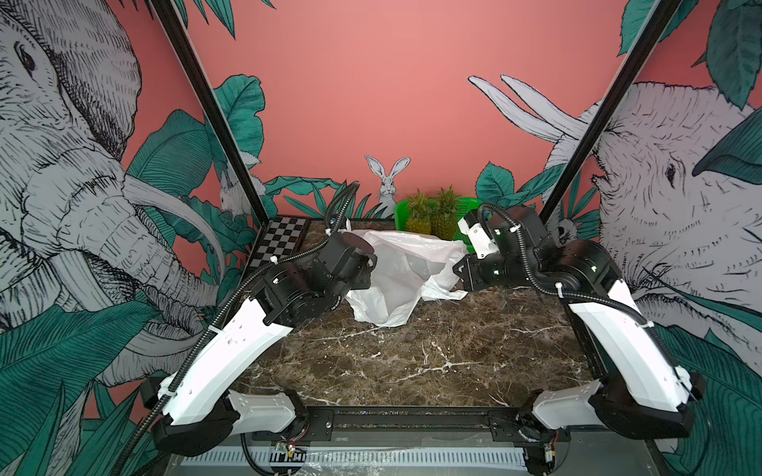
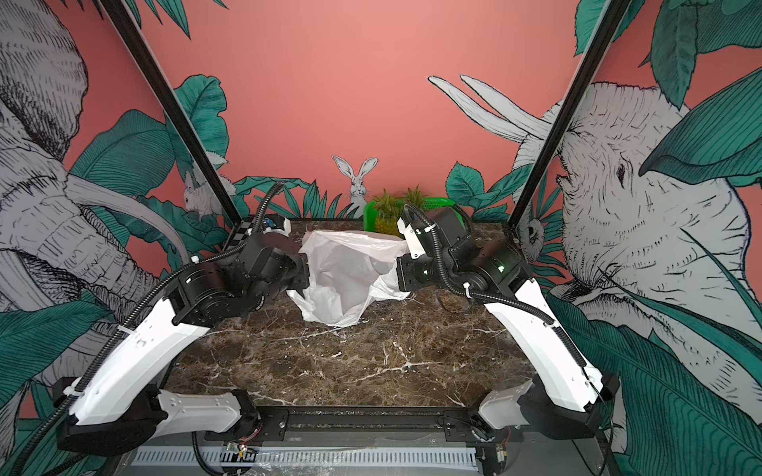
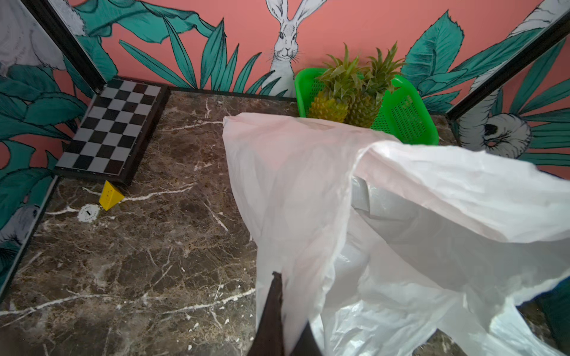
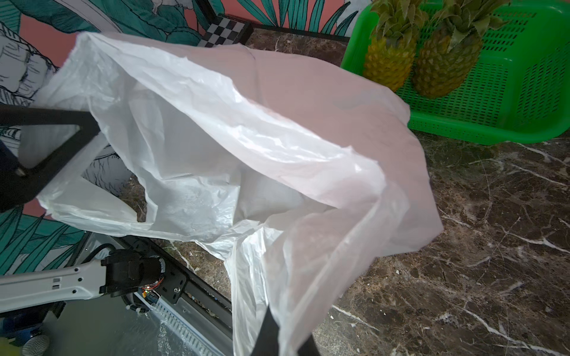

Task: Place the pineapple into a plastic bag & tie a knot
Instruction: Pick up the plastic bag at the center of the board.

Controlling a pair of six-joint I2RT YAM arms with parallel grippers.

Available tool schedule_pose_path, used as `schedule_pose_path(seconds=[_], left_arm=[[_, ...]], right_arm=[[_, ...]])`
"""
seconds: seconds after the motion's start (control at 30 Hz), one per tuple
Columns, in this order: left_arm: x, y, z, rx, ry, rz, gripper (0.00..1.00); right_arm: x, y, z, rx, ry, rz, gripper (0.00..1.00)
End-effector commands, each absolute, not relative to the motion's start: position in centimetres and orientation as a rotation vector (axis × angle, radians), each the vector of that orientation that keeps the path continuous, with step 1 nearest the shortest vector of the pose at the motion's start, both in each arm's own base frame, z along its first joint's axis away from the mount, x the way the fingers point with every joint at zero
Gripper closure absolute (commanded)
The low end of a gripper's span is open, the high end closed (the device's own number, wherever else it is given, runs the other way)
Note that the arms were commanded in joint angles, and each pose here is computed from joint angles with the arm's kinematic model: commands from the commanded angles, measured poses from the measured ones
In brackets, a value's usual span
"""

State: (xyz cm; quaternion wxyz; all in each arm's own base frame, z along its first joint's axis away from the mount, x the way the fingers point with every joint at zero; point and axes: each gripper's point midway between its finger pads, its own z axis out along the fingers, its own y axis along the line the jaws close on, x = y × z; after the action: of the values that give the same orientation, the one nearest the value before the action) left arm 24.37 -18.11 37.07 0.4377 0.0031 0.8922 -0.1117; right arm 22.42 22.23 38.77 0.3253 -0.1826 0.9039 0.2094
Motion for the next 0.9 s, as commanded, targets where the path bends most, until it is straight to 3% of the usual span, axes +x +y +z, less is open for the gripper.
schedule_pose_path(seconds=[0.0, 0.3, 0.43, 0.67, 0.87], left_arm=[[22.8, -17.9, 34.8, -0.009, 2.326, -0.318, 1.00], [23.9, -18.4, 34.3, -0.124, 2.365, -0.433, 1.00], [28.7, -18.2, 32.4, -0.264, 2.408, -0.553, 1.00], [36.6, -17.9, 26.1, -0.272, 2.497, -0.545, 1.00], [39.6, -17.1, 21.8, -0.208, 2.564, -0.429, 1.00]], right_arm=[[20.7, 21.5, 36.6, -0.472, 2.490, 0.542, 1.00], [20.2, 21.8, 35.6, -0.351, 2.546, 0.643, 1.00], [24.2, 23.2, 33.7, -0.276, 2.582, 0.711, 1.00], [33.0, 24.6, 25.2, -0.076, 2.685, 0.752, 1.00], [34.3, 23.9, 21.1, -0.072, 2.762, 0.618, 1.00]])
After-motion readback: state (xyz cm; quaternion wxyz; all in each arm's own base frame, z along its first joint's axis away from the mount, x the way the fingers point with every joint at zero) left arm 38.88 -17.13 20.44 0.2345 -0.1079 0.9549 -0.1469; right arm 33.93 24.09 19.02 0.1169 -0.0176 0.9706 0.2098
